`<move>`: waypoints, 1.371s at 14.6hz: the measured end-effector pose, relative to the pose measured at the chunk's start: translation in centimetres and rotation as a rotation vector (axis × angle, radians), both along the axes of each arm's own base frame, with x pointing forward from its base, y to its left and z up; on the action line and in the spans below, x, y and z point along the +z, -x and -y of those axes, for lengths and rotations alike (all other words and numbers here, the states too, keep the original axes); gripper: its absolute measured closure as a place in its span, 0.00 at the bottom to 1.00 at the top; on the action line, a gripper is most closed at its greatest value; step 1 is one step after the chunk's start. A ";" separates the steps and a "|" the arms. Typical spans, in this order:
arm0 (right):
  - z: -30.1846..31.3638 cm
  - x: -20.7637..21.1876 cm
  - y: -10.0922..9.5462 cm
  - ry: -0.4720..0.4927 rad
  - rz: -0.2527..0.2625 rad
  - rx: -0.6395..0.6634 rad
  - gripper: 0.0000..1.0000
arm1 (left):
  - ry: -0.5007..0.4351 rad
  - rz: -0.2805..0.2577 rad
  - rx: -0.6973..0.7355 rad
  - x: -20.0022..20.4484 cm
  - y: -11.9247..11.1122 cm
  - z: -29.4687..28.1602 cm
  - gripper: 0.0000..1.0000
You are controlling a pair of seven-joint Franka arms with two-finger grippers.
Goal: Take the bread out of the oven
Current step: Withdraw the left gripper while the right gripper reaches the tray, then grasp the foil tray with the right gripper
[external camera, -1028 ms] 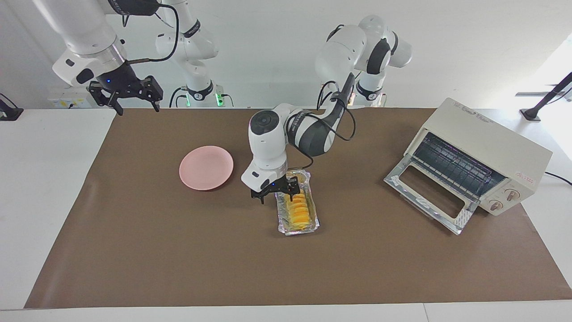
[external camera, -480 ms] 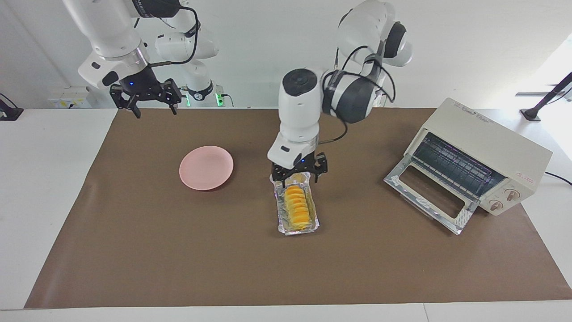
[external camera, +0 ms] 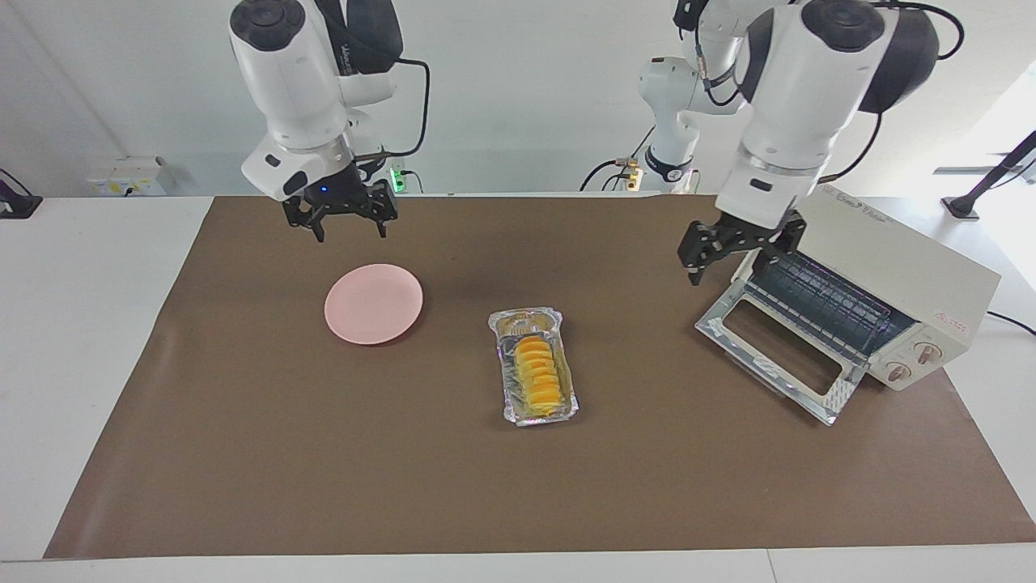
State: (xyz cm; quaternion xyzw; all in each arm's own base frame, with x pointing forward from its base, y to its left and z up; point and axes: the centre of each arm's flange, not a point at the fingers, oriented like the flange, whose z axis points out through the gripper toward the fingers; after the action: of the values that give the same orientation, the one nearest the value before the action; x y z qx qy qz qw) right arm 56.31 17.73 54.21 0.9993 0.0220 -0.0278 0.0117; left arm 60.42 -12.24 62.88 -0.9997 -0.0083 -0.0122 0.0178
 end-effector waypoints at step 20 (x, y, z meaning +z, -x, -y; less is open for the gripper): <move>-15.2 -18.2 -7.0 -0.023 0.077 -0.151 0.00 | 0.011 -0.090 -0.009 -0.8 8.0 -10.9 0.00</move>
State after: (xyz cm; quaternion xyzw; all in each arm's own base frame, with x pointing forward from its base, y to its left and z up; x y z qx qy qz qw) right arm 63.28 32.94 36.03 0.9985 -0.0538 0.0099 -0.0013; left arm 52.46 -1.34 62.04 -0.9994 -0.0031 0.0326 0.0124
